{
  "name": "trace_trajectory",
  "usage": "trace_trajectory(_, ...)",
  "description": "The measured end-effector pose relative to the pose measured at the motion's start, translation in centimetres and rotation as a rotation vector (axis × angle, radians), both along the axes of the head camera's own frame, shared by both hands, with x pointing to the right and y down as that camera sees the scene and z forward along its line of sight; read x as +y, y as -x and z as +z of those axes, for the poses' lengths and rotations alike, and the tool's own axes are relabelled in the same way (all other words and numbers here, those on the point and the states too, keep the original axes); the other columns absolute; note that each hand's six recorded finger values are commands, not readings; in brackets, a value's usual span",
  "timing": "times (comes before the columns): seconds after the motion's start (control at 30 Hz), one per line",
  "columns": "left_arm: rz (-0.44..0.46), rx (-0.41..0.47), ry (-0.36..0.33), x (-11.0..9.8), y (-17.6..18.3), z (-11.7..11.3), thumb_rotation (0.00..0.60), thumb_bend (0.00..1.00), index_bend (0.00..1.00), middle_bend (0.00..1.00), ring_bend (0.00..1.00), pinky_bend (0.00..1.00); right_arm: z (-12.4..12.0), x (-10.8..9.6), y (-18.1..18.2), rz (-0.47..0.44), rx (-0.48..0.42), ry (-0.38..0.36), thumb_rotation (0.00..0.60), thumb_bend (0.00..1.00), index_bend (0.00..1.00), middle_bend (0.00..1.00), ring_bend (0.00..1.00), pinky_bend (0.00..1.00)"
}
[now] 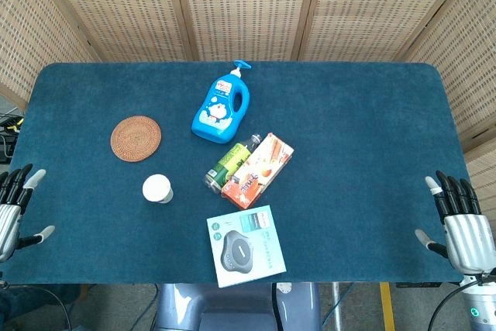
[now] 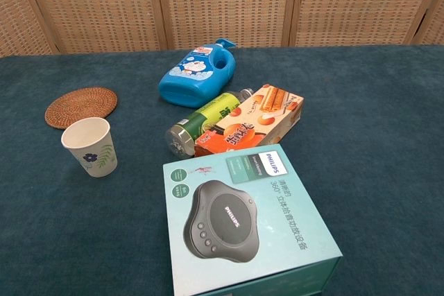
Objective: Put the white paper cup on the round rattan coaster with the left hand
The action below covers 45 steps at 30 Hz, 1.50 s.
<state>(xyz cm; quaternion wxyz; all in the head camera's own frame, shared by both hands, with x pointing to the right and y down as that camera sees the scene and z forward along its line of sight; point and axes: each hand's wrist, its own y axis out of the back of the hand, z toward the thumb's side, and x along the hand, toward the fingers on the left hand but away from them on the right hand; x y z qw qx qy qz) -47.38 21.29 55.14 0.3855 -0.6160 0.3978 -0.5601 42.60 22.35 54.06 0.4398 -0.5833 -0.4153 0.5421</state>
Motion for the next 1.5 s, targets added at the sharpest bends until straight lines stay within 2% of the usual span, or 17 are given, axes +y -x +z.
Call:
trace_trajectory(0.3,0.017,-0.01,0.015,0.0,-0.3,0.4,0.6,0.0,0.0,0.0,0.0,0.0,-0.1,0.1,0.0,0.005,0.005,0.01,0.6,0.0,0.0,0.0,0.0,0.0)
trace_trajectory(0.5,0.104,-0.001,0.046,-1.2,-2.2,1.6,0.6,0.0,0.0,0.0,0.0,0.0,-0.3,0.0,-0.2,0.015,0.004,0.012,0.6,0.0,0.0,0.0,0.0,0.0)
trace_trajectory(0.6,0.182,-0.001,0.073,-2.3,-4.1,2.9,0.6,0.0,0.0,0.0,0.0,0.0,-0.2,-0.1,-0.3,0.022,0.004,0.016,0.6,0.0,0.0,0.0,0.0,0.0)
trace_trajectory(0.73,0.331,-0.001,0.114,-4.1,-7.8,5.5,0.6,0.0,0.0,0.0,0.0,0.0,-0.1,-0.2,-0.5,0.028,0.006,0.019,0.6,0.0,0.0,0.0,0.0,0.0)
trace_trajectory(0.93,0.477,0.013,0.152,-5.4,-12.4,9.0,0.6,0.0,0.0,0.0,0.0,0.0,0.3,-0.4,-0.9,0.043,0.015,0.033,0.6,0.0,0.0,0.0,0.0,0.0)
trace_trajectory(1.07,0.523,0.018,0.171,-6.0,-14.5,11.1,0.6,0.0,0.0,0.0,0.0,0.05,0.7,-0.5,-1.0,0.045,0.023,0.043,0.6,0.0,0.0,0.0,0.0,0.0)
trace_trajectory(1.23,0.528,0.016,0.192,-6.9,-15.8,12.8,0.6,0.0,0.0,0.0,0.02,0.12,1.2,-0.6,-1.0,0.047,0.034,0.057,0.6,0.0,0.0,0.0,0.0,0.0)
trace_trajectory(1.33,0.529,0.012,0.198,-7.4,-16.5,13.5,0.6,0.0,0.01,0.11,0.15,0.25,1.3,-0.6,-1.1,0.05,0.037,0.059,0.6,0.0,0.0,0.0,0.0,0.0)
trace_trajectory(1.4,0.532,0.006,0.202,-7.6,-16.8,13.9,0.6,0.0,0.09,0.26,0.28,0.33,1.4,-0.6,-1.1,0.052,0.039,0.059,0.6,0.0,0.0,0.0,0.0,0.0)
trace_trajectory(1.5,0.535,0.005,0.213,-8.0,-17.3,14.5,0.6,0.0,0.22,0.39,0.4,0.38,1.4,-0.6,-1.2,0.054,0.04,0.059,0.6,0.0,0.0,0.0,0.0,0.0)
